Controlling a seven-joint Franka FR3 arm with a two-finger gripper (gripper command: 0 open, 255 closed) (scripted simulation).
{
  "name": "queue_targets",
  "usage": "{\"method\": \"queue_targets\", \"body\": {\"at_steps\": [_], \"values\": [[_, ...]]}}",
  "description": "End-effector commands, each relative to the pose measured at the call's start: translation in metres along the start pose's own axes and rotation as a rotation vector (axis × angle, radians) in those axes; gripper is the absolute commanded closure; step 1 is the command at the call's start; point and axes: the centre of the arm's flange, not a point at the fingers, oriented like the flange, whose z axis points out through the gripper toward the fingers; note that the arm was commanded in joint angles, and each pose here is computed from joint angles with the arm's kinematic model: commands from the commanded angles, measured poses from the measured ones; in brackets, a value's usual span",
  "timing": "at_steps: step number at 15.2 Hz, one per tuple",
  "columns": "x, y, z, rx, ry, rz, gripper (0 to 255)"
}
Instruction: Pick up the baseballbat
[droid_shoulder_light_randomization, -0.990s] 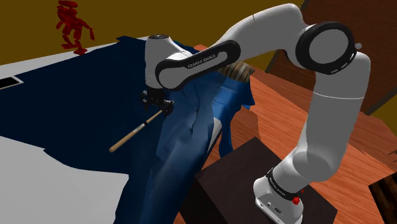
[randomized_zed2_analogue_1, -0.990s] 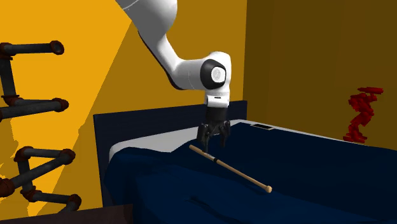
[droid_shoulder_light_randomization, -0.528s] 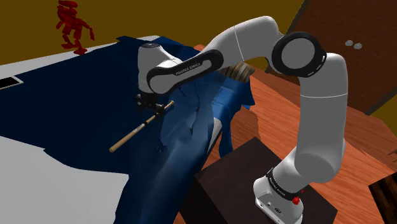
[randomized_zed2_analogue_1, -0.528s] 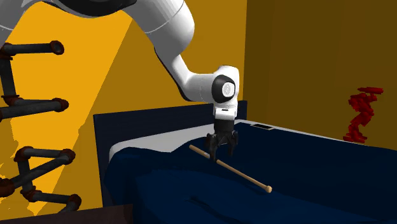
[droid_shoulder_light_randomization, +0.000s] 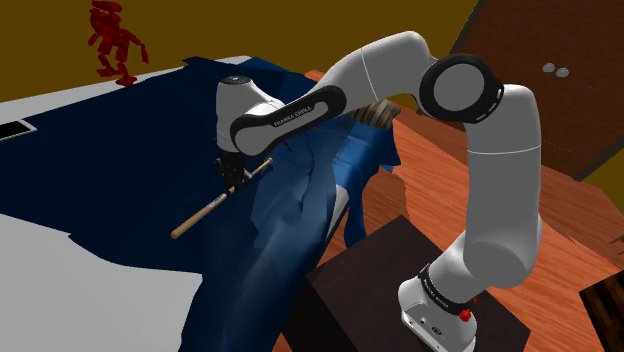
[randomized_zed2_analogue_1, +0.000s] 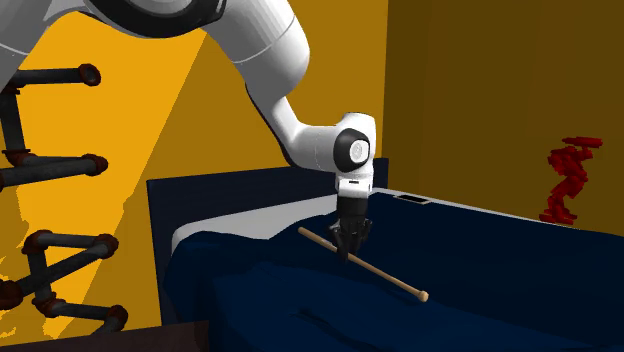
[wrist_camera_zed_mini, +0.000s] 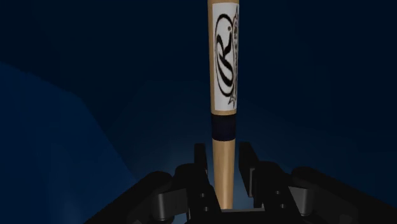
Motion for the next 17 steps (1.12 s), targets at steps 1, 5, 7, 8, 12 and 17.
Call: {"method": "queue_targets", "body": {"at_steps": [1,5,7,8,12,17], "values": [[0.000,0.001,0.004,-0.010,0.000,0.000,255],[0.001,0.001,0.003,-0.010,0.000,0.000,255],[0.000,0.002,0.005,-0.010,0.000,0.000,255],[0.000,0.002,-0.001,-0.010,0.000,0.000,255],[0.000,0.003,-0.022,-0.010,0.000,0.000,255],[0.000,0.004,-0.048,-0.010,0.000,0.000,255]]}}
